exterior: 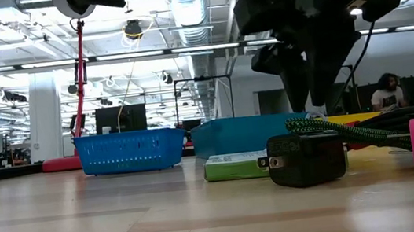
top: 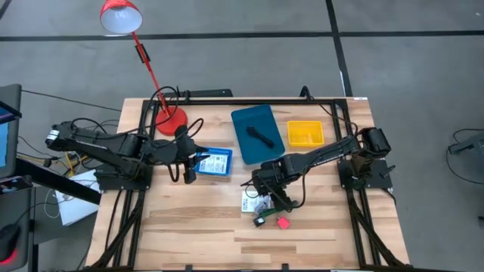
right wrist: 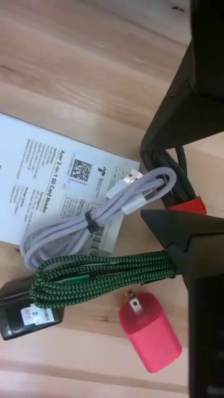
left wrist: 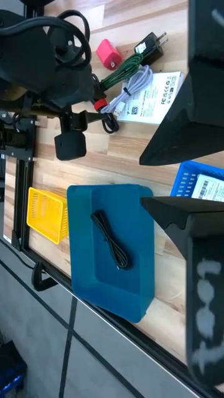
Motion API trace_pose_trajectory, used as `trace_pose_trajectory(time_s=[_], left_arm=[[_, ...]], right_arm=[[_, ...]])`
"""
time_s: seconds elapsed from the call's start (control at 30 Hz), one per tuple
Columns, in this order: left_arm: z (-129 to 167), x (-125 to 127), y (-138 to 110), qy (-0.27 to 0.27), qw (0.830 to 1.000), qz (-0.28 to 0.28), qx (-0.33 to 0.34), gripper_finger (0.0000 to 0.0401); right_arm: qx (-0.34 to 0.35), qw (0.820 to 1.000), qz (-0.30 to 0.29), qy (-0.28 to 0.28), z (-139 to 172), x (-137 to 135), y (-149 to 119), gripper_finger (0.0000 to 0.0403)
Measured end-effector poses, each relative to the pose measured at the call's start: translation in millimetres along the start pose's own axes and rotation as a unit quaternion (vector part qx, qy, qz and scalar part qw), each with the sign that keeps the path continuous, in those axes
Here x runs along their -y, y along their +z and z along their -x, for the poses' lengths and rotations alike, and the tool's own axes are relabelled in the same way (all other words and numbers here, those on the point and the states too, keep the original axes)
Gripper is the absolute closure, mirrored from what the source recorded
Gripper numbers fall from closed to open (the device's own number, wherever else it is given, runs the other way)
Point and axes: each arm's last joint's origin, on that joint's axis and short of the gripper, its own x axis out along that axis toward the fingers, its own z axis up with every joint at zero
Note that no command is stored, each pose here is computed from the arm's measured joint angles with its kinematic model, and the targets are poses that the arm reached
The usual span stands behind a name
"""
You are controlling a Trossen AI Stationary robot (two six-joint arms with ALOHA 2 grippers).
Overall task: Pick and place items into bin
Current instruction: Put the white charger cable into the blue bin
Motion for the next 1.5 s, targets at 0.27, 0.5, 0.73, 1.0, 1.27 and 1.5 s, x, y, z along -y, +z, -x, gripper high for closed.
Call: trace_pose_trajectory(time_s=[0.27,0.5,0.73,1.0,1.27,1.5], left_arm=[[-0.1,-0.1,-0.1,0.0,1.0,0.0,0.0,0.0321],[-0.1,0.0,-0.1,0.0,1.0,0.0,0.0,0.0321],[-0.1,0.0,-0.2,0.0,1.0,0.001,0.0,0.0321],[-0.2,0.1,-0.3,0.0,1.0,0.003,-0.001,0.0321],[-0.2,0.0,-0.2,0.0,1.0,0.003,-0.001,0.0321],[-0.2,0.0,-0.2,0.0,1.0,0.005,0.0,0.0321]], right_arm=[[0.003,1.0,0.001,0.0,0.0,0.1,0.5,0.0253],[0.004,1.0,0.001,0.0,0.0,0.1,0.7,0.0262],[-0.014,1.0,-0.005,0.001,-10.4,1.1,0.7,0.0269],[-0.058,0.998,-0.008,0.02,-37.5,3.2,-0.8,0.0268],[-0.061,0.998,-0.01,0.03,-36.1,3.0,-1.7,0.0308],[-0.067,0.997,-0.01,0.031,-32.7,2.6,-2.4,0.0367]])
